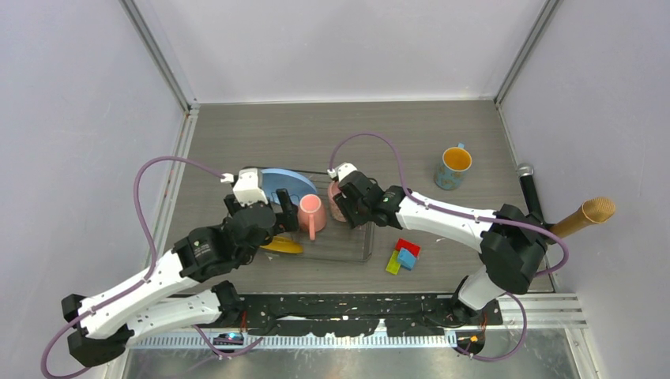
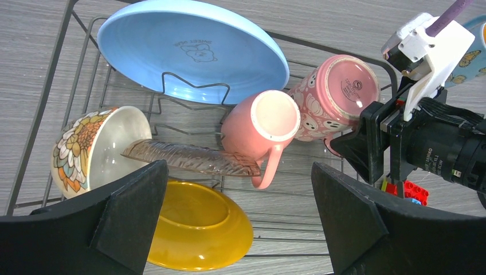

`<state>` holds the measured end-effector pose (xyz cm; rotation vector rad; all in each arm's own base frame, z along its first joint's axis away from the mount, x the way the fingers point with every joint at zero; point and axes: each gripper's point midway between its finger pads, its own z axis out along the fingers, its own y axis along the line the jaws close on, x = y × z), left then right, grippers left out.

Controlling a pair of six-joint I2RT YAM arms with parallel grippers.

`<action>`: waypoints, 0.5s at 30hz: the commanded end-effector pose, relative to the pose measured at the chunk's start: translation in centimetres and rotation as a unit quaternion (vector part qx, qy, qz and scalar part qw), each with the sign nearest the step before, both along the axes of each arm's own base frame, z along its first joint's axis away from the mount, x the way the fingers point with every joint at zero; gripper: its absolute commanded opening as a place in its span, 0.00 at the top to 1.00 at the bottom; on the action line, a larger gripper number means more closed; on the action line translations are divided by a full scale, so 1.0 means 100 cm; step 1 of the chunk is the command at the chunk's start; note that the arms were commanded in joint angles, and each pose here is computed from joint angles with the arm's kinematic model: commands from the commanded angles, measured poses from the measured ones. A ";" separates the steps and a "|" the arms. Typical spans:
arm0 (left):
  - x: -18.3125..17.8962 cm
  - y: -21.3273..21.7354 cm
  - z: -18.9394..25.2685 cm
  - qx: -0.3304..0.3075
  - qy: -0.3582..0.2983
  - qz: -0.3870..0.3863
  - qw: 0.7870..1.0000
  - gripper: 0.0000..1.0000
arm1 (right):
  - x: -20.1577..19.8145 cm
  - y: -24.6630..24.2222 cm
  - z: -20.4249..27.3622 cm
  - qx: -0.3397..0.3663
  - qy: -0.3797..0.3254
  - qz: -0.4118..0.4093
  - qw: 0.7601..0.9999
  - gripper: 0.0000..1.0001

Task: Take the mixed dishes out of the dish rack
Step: Pick up the cup from the dish rack.

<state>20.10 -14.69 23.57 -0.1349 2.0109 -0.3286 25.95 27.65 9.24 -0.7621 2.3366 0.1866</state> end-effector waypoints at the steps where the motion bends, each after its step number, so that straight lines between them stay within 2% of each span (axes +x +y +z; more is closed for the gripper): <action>1: 0.001 0.007 0.003 -0.009 -0.009 0.019 1.000 0.00 | 0.007 0.004 0.009 0.010 -0.022 -0.003 1.000 0.50; 15: -0.003 0.013 0.006 -0.028 -0.016 0.021 0.999 0.00 | 0.004 0.004 -0.003 0.003 -0.006 -0.004 1.000 0.68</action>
